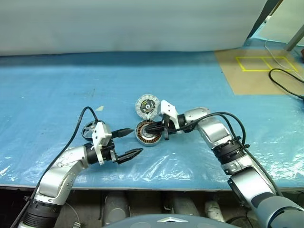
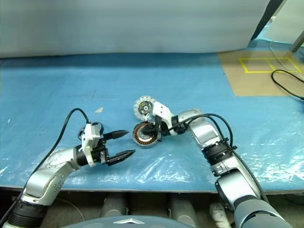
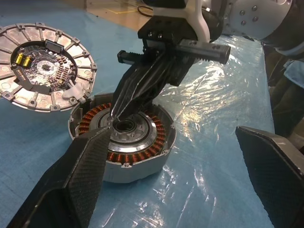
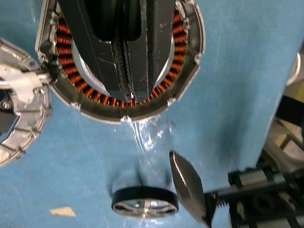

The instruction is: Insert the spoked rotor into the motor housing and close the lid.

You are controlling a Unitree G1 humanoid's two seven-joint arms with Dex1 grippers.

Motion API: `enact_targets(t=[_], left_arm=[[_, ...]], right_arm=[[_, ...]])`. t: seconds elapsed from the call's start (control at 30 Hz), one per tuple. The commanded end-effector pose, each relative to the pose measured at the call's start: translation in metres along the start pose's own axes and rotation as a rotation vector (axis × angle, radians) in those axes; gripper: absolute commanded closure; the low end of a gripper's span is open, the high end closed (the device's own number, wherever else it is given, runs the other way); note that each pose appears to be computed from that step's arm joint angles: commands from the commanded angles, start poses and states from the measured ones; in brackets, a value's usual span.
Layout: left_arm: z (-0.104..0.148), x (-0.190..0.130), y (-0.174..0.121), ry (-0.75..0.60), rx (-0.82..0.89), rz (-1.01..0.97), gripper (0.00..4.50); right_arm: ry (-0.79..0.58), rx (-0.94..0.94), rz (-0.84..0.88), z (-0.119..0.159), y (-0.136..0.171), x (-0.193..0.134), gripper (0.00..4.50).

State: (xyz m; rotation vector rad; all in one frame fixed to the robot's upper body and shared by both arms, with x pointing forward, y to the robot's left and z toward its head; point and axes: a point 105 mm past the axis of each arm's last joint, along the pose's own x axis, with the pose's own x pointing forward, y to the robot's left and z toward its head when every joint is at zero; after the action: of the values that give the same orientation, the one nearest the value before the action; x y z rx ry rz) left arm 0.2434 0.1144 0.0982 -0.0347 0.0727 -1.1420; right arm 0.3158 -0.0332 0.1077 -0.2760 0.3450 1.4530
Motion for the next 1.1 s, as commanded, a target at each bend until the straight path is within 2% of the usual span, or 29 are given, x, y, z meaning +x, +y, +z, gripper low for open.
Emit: enact_targets(t=[0.03, 0.1, 0.33, 0.43, 0.57, 0.67, 0.83, 0.93, 1.1], left_arm=[[0.005, 0.000, -0.002, -0.009, 0.023, -0.013, 0.05], [0.005, 0.000, -0.001, -0.008, 0.024, -0.013, 0.05], [0.005, 0.000, -0.003, -0.008, 0.024, -0.015, 0.05], [0.005, 0.000, -0.003, -0.008, 0.023, -0.013, 0.05], [0.005, -0.001, -0.003, -0.004, 0.022, -0.009, 0.05], [0.005, -0.001, -0.003, -0.006, 0.021, -0.009, 0.05], [0.005, 0.000, -0.002, -0.008, 0.020, -0.010, 0.05], [0.005, 0.000, -0.002, -0.007, 0.018, -0.010, 0.05], [0.003, 0.001, -0.002, -0.004, 0.017, -0.014, 0.05]], right_arm=[[-0.053, -0.045, 0.018, 0.023, 0.005, -0.002, 4.48], [-0.020, -0.063, 0.012, 0.016, 0.005, 0.000, 4.48], [0.163, -0.081, -0.010, -0.039, 0.003, 0.008, 4.48], [0.183, -0.078, 0.006, -0.046, 0.005, 0.008, 4.48], [0.184, -0.070, 0.012, -0.047, 0.005, 0.007, 4.48], [0.131, 0.005, 0.035, -0.038, 0.007, 0.007, 4.48], [-0.089, 0.224, 0.045, 0.007, -0.001, -0.003, 4.48], [-0.150, 0.298, 0.111, 0.025, 0.005, -0.014, 4.48], [-0.082, 0.291, 0.052, 0.009, 0.002, -0.014, 4.48]])
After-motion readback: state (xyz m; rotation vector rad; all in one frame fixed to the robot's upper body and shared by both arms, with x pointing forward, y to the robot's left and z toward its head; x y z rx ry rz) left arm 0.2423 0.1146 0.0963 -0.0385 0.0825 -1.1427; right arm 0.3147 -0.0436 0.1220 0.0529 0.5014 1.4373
